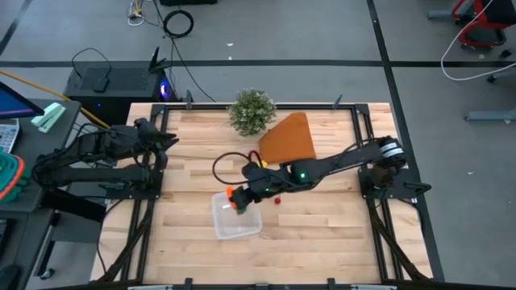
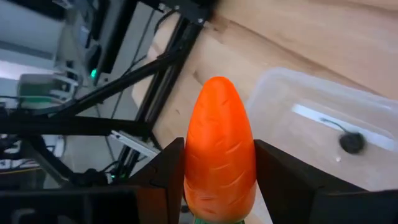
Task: Pick and placing Produce into tupperware
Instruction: Put the carrot into the transparent bin
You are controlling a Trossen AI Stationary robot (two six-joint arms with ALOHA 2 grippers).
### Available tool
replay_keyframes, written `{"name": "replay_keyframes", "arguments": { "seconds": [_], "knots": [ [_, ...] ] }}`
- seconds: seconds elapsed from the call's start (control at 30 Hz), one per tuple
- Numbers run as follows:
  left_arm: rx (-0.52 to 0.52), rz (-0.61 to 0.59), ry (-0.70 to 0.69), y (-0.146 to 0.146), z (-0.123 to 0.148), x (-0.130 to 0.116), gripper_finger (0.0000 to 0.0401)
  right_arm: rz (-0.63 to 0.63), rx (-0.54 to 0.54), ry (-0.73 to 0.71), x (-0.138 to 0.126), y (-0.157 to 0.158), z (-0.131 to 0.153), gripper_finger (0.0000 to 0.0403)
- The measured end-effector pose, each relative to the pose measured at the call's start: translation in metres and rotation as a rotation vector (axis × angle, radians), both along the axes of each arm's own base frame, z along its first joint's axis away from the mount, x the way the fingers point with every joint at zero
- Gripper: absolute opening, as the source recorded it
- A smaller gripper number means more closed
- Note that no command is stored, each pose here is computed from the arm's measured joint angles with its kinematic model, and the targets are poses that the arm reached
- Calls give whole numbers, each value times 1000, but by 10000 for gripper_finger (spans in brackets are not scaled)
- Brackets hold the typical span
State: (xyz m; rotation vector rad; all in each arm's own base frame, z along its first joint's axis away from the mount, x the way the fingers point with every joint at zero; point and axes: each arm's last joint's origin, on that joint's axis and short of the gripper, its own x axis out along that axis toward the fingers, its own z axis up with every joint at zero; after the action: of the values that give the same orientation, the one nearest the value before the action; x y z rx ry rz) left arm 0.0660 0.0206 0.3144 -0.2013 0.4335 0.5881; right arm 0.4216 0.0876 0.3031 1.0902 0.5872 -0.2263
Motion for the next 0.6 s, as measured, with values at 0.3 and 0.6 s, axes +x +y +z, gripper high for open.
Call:
{"name": "replay_keyframes", "arguments": {
  "seconds": [0.3, 0.6],
  "knots": [
    [-6, -10, 8, 0, -1, -1, 94, 138, 11, -82, 31, -1, -31, 141],
    [-7, -26, 35, -1, -3, -2, 95, 267, -125, -171, 52, 1, -38, 141]
  ]
}}
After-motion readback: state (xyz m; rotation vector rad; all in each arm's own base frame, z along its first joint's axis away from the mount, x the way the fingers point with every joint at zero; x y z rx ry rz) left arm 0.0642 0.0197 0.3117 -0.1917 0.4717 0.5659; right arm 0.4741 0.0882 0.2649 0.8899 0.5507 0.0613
